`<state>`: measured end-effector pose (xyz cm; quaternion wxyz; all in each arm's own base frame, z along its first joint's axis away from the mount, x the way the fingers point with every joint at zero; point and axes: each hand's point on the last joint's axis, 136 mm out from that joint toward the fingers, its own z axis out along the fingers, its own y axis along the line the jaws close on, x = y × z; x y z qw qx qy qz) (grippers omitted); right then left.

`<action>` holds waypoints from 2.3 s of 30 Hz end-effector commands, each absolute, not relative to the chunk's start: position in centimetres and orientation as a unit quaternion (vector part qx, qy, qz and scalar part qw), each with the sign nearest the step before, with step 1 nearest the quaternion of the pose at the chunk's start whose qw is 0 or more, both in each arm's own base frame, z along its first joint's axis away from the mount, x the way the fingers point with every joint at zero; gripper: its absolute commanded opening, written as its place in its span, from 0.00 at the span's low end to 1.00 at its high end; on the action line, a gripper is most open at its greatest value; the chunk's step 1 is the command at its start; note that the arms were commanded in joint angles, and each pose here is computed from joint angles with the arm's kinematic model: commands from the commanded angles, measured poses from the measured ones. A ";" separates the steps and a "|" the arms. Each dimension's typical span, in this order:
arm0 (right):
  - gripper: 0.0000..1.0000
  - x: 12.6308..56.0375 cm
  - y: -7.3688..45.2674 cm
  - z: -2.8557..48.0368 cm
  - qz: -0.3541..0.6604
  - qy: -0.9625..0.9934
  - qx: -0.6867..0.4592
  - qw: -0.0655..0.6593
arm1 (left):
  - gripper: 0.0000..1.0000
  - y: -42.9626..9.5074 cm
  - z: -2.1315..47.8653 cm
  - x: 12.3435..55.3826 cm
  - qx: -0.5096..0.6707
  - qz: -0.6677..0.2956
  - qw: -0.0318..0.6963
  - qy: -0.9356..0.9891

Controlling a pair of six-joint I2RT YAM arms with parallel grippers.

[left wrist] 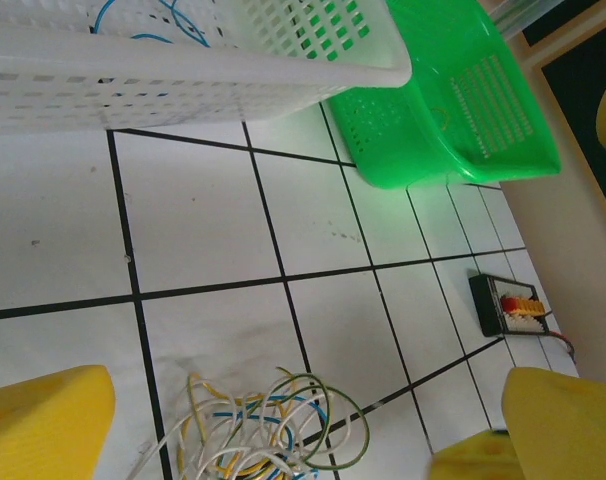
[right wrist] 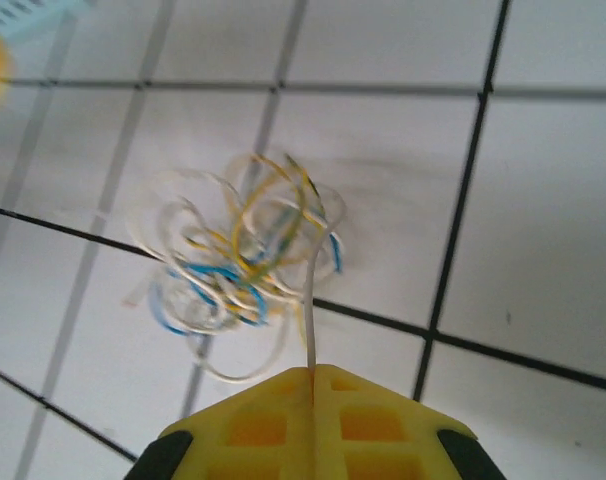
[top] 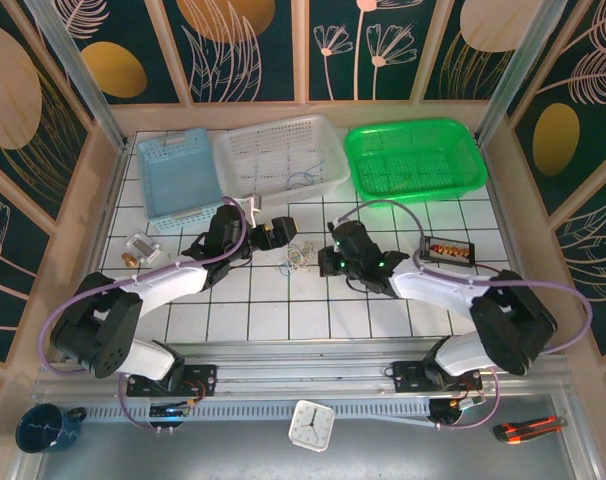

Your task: Untangle the cables

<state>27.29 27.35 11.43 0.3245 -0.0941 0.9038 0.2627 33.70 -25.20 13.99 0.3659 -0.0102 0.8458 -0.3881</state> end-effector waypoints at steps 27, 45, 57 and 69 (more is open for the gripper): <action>0.00 28.5 27.4 29.1 0.437 0.790 -0.105 0.417 | 0.99 -27.6 16.0 32.4 0.119 -0.404 0.408 0.810; 0.00 27.7 28.4 37.0 0.493 0.734 -0.131 0.449 | 0.89 -31.8 12.5 33.3 0.146 -0.406 0.379 0.819; 0.00 26.9 28.9 42.7 0.532 0.688 -0.150 0.470 | 0.66 -32.3 7.3 33.9 0.145 -0.386 0.341 0.845; 0.00 25.5 26.9 55.9 0.575 0.575 -0.179 0.553 | 0.58 -31.5 4.1 32.5 0.144 -0.378 0.310 0.861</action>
